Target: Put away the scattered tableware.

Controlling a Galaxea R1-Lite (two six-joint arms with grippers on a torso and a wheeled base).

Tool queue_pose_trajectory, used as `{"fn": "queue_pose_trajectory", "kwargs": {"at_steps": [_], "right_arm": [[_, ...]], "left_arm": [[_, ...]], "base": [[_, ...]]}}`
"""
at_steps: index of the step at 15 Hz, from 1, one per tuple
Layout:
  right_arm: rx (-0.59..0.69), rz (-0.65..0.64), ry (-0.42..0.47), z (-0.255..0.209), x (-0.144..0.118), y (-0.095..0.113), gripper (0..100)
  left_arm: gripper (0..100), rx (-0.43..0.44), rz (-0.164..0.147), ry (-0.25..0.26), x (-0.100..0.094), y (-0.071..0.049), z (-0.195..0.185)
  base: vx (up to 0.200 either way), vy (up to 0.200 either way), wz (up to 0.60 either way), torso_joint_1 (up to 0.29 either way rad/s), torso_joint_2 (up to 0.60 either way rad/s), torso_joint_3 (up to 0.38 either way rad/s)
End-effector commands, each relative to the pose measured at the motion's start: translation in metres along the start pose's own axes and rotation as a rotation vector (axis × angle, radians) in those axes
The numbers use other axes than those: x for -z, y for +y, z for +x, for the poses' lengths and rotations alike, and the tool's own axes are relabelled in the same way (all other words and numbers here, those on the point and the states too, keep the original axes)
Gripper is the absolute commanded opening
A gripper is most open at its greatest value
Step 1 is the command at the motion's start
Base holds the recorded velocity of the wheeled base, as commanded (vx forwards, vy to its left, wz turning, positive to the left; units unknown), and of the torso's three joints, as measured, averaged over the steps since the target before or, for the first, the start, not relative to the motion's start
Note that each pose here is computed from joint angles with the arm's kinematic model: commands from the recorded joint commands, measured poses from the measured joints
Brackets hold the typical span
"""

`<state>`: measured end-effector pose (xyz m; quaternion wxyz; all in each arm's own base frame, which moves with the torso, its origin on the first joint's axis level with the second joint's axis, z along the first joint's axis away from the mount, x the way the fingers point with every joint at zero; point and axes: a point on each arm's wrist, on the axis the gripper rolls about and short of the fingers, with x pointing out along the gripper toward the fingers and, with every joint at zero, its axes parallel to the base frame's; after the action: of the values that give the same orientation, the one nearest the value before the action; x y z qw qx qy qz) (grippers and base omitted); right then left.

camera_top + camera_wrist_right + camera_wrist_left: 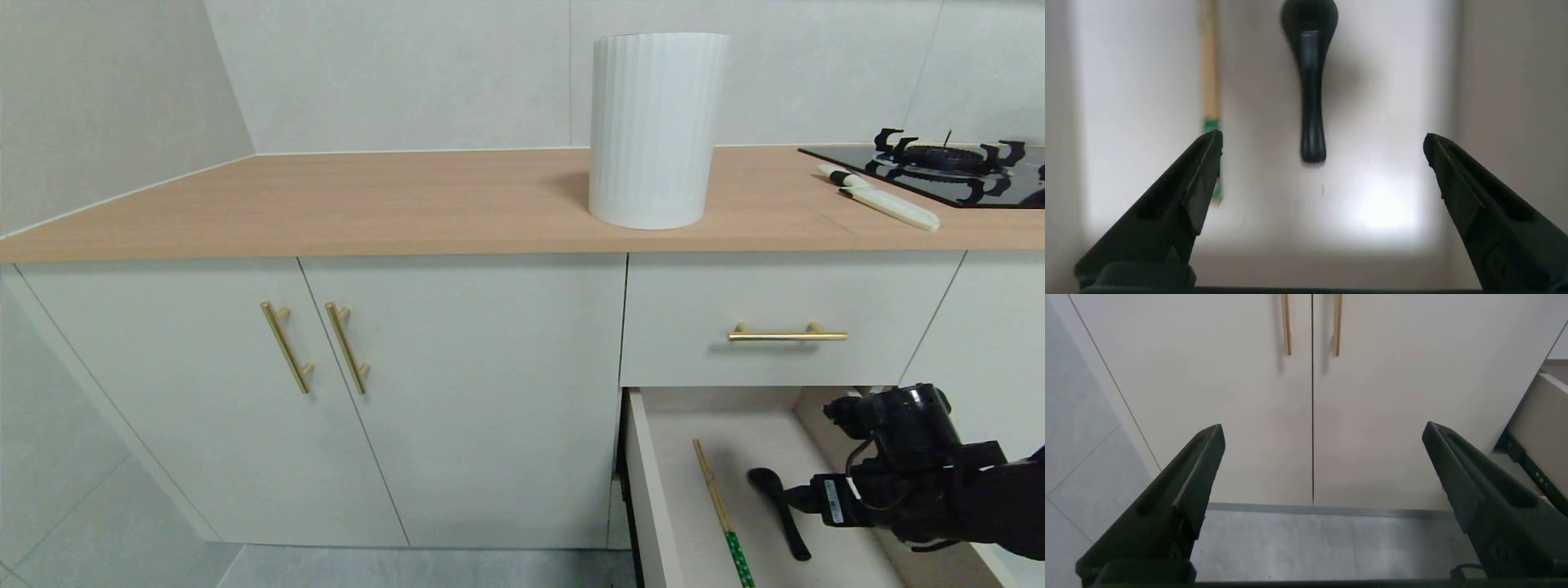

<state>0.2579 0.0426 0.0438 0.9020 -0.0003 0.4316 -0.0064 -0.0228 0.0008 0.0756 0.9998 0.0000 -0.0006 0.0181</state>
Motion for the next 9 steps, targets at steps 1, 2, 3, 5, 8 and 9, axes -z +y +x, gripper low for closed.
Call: {"fn": "queue_pose_trajectory", "kwargs": {"at_steps": [1,2,3,5,8,9], "right_arm": [[-0.043,-0.014,-0.115,-0.055,-0.018,0.005,100],[-0.052,-0.022,-0.12,-0.069,-0.019,0.006,100],[-0.068,-0.038,-0.121,-0.082,-0.019,0.009,100],[-0.077,-0.055,-0.1,-0.103,-0.019,0.01,100],[-0.097,-0.068,-0.086,-0.123,-0.018,0.009,100],[-0.102,-0.068,-0.096,-0.125,-0.018,0.009,100]], "left_arm": [[100,-0.001,0.0,0.001,0.0,0.0,0.0],[100,-0.001,0.0,0.001,0.0,0.0,0.0],[100,-0.001,0.0,0.001,0.0,0.0,0.0],[100,-0.001,0.0,0.001,0.0,0.0,0.0],[100,-0.001,0.0,0.001,0.0,0.0,0.0],[100,-0.001,0.0,0.001,0.0,0.0,0.0]], "base": [[0.0,0.0,0.0,0.0,0.0,0.0],[0.0,0.0,0.0,0.0,0.0,0.0],[0.0,0.0,0.0,0.0,0.0,0.0],[0.0,0.0,0.0,0.0,0.0,0.0],[0.0,0.0,0.0,0.0,0.0,0.0],[0.0,0.0,0.0,0.0,0.0,0.0]]}}
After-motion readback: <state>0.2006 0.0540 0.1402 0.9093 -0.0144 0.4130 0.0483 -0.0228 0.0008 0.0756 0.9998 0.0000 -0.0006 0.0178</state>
